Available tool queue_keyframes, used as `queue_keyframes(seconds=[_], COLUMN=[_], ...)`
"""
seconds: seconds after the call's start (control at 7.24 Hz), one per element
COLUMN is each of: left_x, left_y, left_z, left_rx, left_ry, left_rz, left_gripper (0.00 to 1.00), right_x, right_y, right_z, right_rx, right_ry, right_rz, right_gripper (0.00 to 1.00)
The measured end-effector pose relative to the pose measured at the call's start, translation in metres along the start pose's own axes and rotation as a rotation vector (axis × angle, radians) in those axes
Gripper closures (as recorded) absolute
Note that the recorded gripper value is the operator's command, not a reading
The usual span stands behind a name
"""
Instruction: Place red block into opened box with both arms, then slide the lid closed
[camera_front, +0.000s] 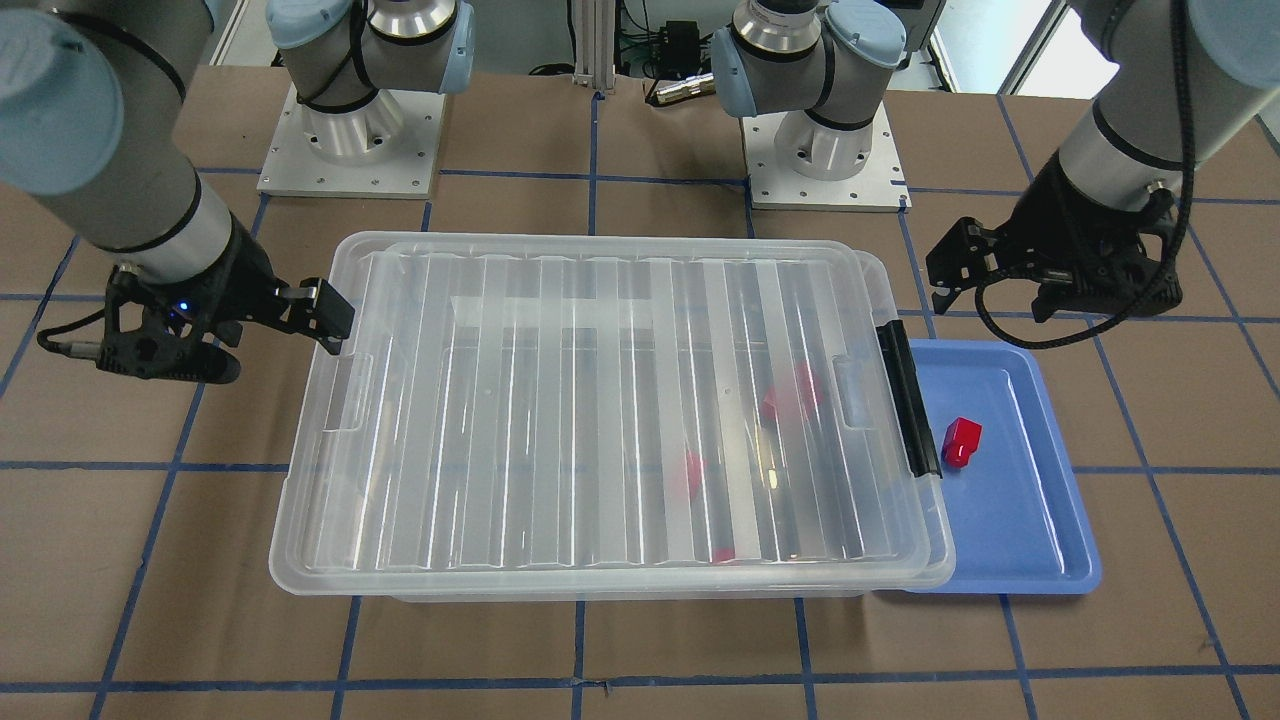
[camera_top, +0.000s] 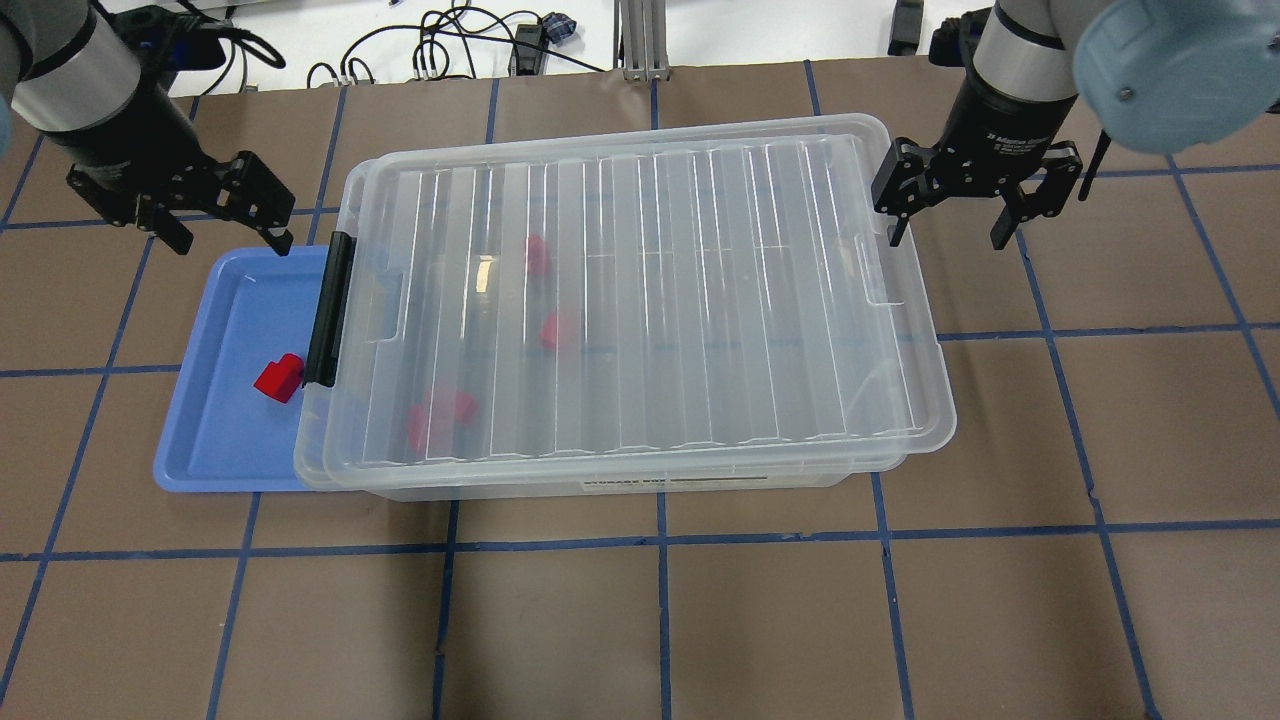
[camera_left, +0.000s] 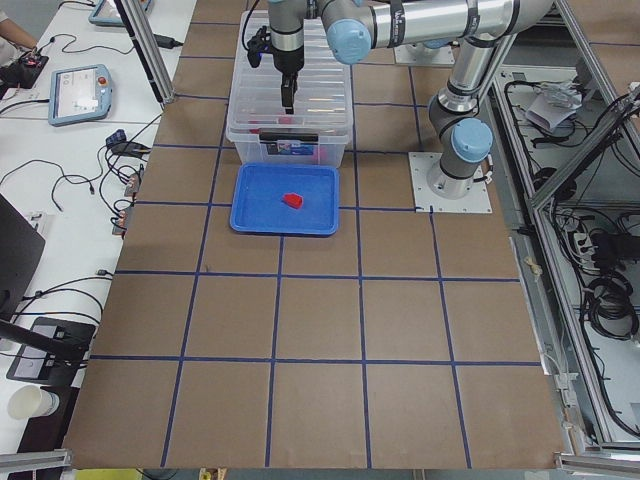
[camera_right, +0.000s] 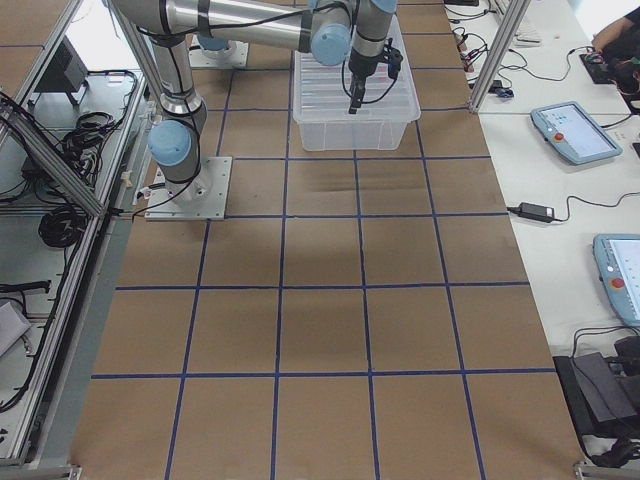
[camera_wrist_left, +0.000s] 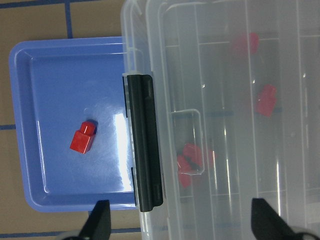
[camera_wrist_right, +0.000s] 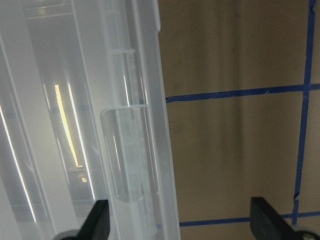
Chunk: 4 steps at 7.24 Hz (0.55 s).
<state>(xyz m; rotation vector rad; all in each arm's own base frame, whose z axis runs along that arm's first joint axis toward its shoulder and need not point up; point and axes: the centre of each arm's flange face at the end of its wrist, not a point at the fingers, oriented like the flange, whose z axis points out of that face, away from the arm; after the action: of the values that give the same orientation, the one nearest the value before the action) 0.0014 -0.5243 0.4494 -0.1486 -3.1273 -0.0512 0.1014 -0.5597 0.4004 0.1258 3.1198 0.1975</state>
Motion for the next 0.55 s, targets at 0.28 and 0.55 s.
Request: queue_keyframes(seconds=[0.28, 0.55], left_x=[-0.059, -0.084], left_y=[-0.002, -0.004], left_z=[0.051, 0.104], left_rx=[-0.004, 0.006], left_ry=[0.017, 0.054], left_rz=[0.083, 0.136], left_gripper=[0.0, 0.0], right_x=[0.001, 0.014], right_y=[-0.02, -0.03], right_z=[0.026, 0.037], right_rx=[-0.019, -0.036], right_ry=[0.001, -0.002], right_rz=[0.002, 0.021], right_gripper=[0.0, 0.0])
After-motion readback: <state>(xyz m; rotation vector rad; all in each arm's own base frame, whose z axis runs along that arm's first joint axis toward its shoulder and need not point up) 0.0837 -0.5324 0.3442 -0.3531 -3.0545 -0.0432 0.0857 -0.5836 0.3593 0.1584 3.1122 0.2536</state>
